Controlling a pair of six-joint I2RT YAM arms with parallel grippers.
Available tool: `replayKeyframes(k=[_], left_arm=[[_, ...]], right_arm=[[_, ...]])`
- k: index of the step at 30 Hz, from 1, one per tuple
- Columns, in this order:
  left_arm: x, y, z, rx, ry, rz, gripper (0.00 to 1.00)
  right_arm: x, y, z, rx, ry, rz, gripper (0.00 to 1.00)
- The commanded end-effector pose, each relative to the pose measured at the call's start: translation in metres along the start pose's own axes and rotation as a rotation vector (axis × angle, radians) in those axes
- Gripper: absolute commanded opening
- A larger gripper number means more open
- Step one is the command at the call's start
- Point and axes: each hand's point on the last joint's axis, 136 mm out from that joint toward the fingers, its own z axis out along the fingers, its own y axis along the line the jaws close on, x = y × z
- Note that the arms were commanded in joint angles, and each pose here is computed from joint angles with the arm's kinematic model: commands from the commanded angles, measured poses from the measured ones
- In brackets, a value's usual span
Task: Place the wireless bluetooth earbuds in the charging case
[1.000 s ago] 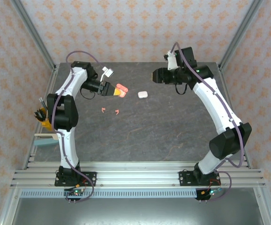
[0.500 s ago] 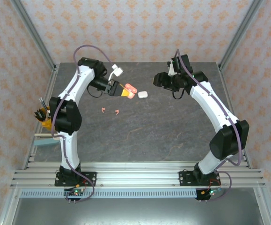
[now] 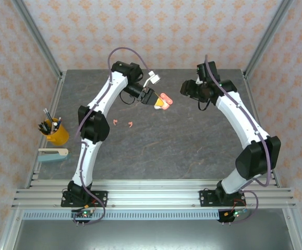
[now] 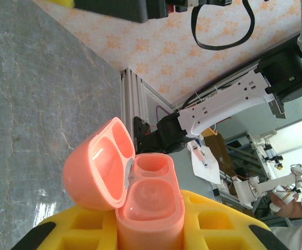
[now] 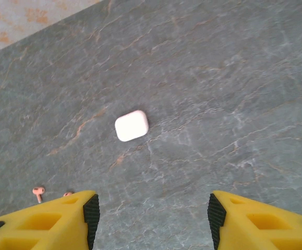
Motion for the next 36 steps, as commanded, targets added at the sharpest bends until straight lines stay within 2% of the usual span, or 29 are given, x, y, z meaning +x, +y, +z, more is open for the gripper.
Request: replayKeyframes(k=[1,6,7,8,9,10,11,13,17,23,27,30,33,36], left_arm=[[-0.02,-0.063,0.0,0.131,-0.073,-0.079,0.0],[-0.022,-0.082,0.006,0.043,-0.002,-0.034,0.0],[-0.025,-0.071,0.016,-0.085,0.047,-0.062,0.0],[-0.035,-0.044,0.024,-0.339,0.058,-0.085,0.0],[-0.05,-0.023,0.024,-0.621,0.02,0.003,0.0],[-0.067,-0.027,0.024,-0.686,-0.062,0.078,0.0],[-0.083,-0.031,0.018,-0.693,-0.15,0.084,0.0],[-0.102,-0.041,0.004,-0.666,-0.24,0.058,0.0],[-0.114,-0.047,-0.018,-0.862,-0.299,0.133,0.0],[-0.119,-0.074,-0.051,-1.015,-0.388,0.285,0.0],[-0.114,-0.079,-0.08,-1.155,-0.487,0.35,0.0],[-0.103,-0.078,-0.095,-1.265,-0.539,0.451,0.0],[-0.081,-0.075,-0.118,-1.421,-0.647,0.579,0.0],[-0.054,-0.072,-0.146,-1.552,-0.73,0.584,0.0]], right_arm=[[-0.004,-0.009,-0.015,0.029,-0.043,0.027,0.59],[-0.004,-0.01,-0.013,0.022,-0.046,0.044,0.59],[-0.004,-0.008,-0.012,0.014,-0.045,0.05,0.59],[-0.004,-0.007,-0.011,0.008,-0.041,0.056,0.59],[-0.004,-0.006,-0.01,-0.001,-0.042,0.063,0.59],[-0.004,-0.005,-0.009,-0.008,-0.042,0.067,0.59],[-0.005,-0.005,-0.01,-0.008,-0.042,0.07,0.58],[-0.005,-0.004,-0.015,-0.011,-0.047,0.065,0.58],[-0.002,-0.005,-0.023,-0.012,-0.049,0.046,0.58],[0.005,-0.01,-0.032,-0.008,-0.062,0.046,0.58],[0.016,-0.01,-0.028,-0.05,-0.047,0.091,0.58],[0.026,-0.008,-0.019,-0.083,-0.022,0.137,0.58],[0.035,-0.009,-0.011,-0.089,-0.003,0.164,0.57],[0.043,-0.006,-0.005,-0.079,0.014,0.162,0.57]])
